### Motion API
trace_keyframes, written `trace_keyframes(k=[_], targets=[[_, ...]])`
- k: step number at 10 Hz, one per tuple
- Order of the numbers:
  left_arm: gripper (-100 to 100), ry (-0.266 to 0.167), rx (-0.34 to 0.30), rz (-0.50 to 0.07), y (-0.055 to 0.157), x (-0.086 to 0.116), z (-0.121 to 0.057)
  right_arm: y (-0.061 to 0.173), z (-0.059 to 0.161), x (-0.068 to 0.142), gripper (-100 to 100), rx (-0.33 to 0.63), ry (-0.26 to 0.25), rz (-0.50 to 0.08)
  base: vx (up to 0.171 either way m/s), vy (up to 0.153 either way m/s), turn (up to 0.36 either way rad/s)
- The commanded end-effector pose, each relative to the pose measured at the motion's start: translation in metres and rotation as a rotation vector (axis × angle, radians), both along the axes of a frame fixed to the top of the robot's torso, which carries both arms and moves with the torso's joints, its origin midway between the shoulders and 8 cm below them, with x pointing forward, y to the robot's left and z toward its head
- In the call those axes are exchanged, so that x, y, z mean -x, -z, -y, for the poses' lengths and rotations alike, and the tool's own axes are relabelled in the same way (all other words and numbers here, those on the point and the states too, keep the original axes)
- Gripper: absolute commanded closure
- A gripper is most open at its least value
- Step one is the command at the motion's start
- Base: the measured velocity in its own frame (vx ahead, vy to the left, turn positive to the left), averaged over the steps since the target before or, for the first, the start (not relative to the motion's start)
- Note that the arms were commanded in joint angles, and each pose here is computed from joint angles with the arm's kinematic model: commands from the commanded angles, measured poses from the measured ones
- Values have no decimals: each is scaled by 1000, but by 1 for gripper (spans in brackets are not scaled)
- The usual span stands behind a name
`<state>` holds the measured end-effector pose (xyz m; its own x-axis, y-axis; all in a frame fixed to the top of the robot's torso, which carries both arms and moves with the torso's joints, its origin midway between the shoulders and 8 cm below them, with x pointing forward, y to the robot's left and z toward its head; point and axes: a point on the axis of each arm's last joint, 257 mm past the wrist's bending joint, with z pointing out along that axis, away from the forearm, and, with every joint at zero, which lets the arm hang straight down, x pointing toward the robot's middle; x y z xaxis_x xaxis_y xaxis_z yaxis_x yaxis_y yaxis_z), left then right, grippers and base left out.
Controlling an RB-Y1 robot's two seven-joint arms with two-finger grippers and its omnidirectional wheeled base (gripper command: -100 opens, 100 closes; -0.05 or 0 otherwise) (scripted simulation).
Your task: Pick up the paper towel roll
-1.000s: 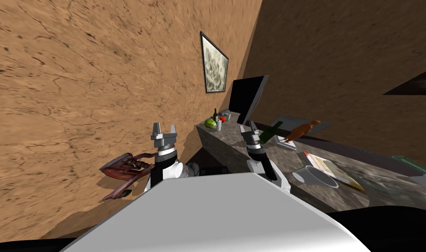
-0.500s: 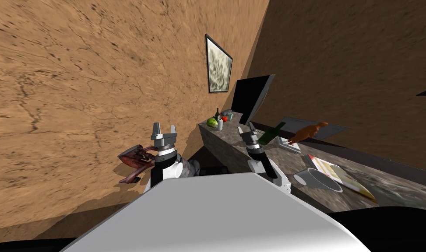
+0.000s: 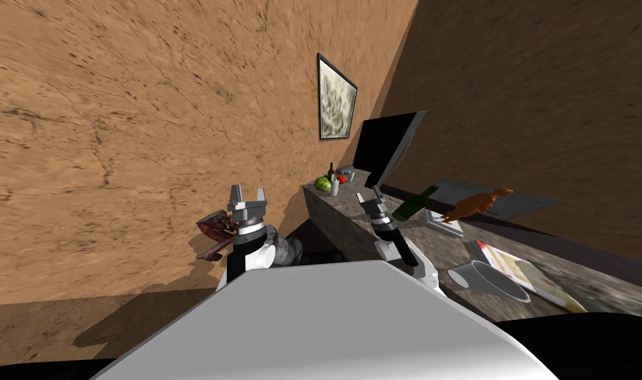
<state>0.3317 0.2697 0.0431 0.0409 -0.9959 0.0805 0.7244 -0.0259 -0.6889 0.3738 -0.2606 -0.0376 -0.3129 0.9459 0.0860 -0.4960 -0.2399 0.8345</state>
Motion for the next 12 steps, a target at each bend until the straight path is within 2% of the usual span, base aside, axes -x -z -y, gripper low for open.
trace_keyframes(k=[1, 4, 5, 8, 9, 10, 11, 12], targets=[[0, 0, 0, 0, 0, 0, 0, 3, 1, -1, -100, -22, -23, -15, -34, -24, 79], [0, 0, 0, 0, 0, 0, 0, 17, 5, -8, -100, -79, -86, -74, -38, -25, 126], [0, 0, 0, 0, 0, 0, 0, 17, 5, -8, -100, -90, -93, -77, -32, -29, 106], [0, 0, 0, 0, 0, 0, 0, 34, 14, -15, -100, -154, -143, -148, -31, -32, 152], [0, 0, 0, 0, 0, 0, 0, 34, 14, -15, -100, -168, -151, -152, -22, -34, 82], [0, 0, 0, 0, 0, 0, 0, 43, 20, -19, -100, -197, -166, -189, -22, -37, 137], [0, 0, 0, 0, 0, 0, 0, 43, 20, -19, -100, -212, -175, -193, -19, -32, 117], [0, 0, 0, 0, 0, 0, 0, 54, 26, -23, -100, -243, -185, -232, -30, -37, 186]])
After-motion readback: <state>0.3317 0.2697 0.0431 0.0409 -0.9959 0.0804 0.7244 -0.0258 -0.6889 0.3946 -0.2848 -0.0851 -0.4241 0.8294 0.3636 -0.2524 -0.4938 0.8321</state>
